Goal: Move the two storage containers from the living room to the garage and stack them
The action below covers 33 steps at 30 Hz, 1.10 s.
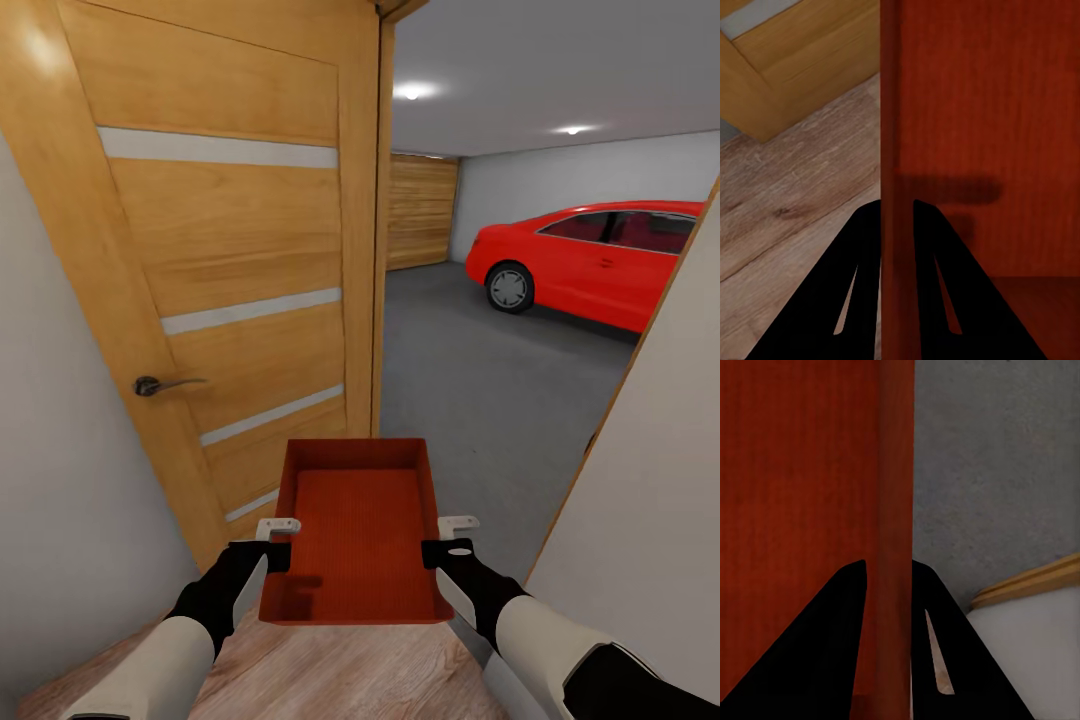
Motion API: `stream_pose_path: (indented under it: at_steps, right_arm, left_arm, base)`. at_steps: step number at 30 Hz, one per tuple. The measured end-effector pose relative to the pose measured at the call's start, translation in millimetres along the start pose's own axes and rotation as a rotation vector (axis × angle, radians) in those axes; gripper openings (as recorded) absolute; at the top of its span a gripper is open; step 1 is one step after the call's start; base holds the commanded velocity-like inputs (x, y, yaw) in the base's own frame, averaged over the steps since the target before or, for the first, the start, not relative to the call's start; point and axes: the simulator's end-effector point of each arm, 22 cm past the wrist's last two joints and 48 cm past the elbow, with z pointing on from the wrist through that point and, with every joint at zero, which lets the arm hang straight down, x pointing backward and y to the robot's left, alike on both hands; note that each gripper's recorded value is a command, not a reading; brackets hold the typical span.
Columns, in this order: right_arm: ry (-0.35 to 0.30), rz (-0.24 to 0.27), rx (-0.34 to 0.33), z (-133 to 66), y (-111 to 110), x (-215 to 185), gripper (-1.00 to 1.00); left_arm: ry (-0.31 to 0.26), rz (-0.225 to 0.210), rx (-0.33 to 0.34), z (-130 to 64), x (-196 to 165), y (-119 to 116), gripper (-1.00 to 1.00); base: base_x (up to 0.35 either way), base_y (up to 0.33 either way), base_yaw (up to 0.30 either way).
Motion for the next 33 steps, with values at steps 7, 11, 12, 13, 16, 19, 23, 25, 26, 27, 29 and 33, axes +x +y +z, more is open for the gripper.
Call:
stream_pose_path:
  at_steps: [7, 11, 12, 13, 16, 19, 23, 25, 26, 27, 29, 33]
  right_arm:
    - [0.001, 0.0, 0.0, 0.0, 0.0, 0.4, -1.0]
    - [0.001, -0.001, 0.0, 0.0, 0.2, 0.5, -1.0]
    - [0.001, -0.002, 0.001, 0.0, 0.0, 0.5, -1.0]
    - [0.001, -0.002, 0.001, 0.0, 0.0, 0.5, -1.0]
    - [0.001, -0.002, 0.0, 0.0, -0.1, 0.6, -1.0]
    - [0.001, -0.002, 0.0, 0.0, -0.1, 0.5, -1.0]
    - [0.001, -0.003, 0.001, 0.1, -0.1, 0.6, -1.0]
    - [0.001, -0.003, 0.001, 0.1, -0.2, 0.6, -1.0]
    - [0.001, -0.003, 0.001, 0.1, -0.2, 0.6, -1.0]
    - [0.001, -0.003, 0.001, 0.1, -0.2, 0.8, -1.0]
    - [0.002, -0.003, 0.001, 0.1, -0.2, 1.0, -1.0]
    - [0.003, -0.003, 0.001, 0.1, -0.3, 1.3, -1.0]
  left_arm:
    - [0.001, 0.0, 0.0, 0.1, 0.4, 0.0, -1.0]
    - [0.001, 0.0, 0.0, 0.2, 0.7, 0.1, -1.0]
    - [0.001, -0.001, 0.0, 0.3, 0.8, 0.0, -1.0]
    - [0.001, -0.001, 0.0, 0.4, 0.9, -0.1, -1.0]
    - [0.001, -0.001, 0.0, 0.5, 1.2, -0.1, -1.0]
    - [0.001, -0.001, 0.0, 0.5, 1.1, -0.1, -1.0]
    - [0.001, -0.002, 0.001, 0.5, 1.3, -0.2, -1.0]
    - [0.001, -0.002, 0.0, 0.5, 1.3, -0.2, -1.0]
    - [0.001, -0.002, 0.0, 0.6, 1.5, -0.2, -1.0]
    - [0.002, -0.002, 0.0, 0.6, 1.6, -0.3, -1.0]
    - [0.002, -0.002, 0.0, 0.6, 1.7, -0.3, -1.0]
    - [0.003, -0.002, 0.0, 0.7, 2.1, -0.3, -1.0]
  base:
    - [0.0, 0.0, -0.039]
    - [0.0, 0.0, -0.148]
    - [0.0, 0.0, -0.163]
    - [0.0, 0.0, -0.087]
    - [0.0, 0.0, -0.037]
    - [0.0, 0.0, -0.003]
    - [0.0, 0.0, 0.0]
    - [0.0, 0.0, 0.0]
    - [0.0, 0.0, 0.0]
    - [0.0, 0.0, 0.0]
    - [0.0, 0.0, 0.0]
    - [0.0, 0.0, 0.0]
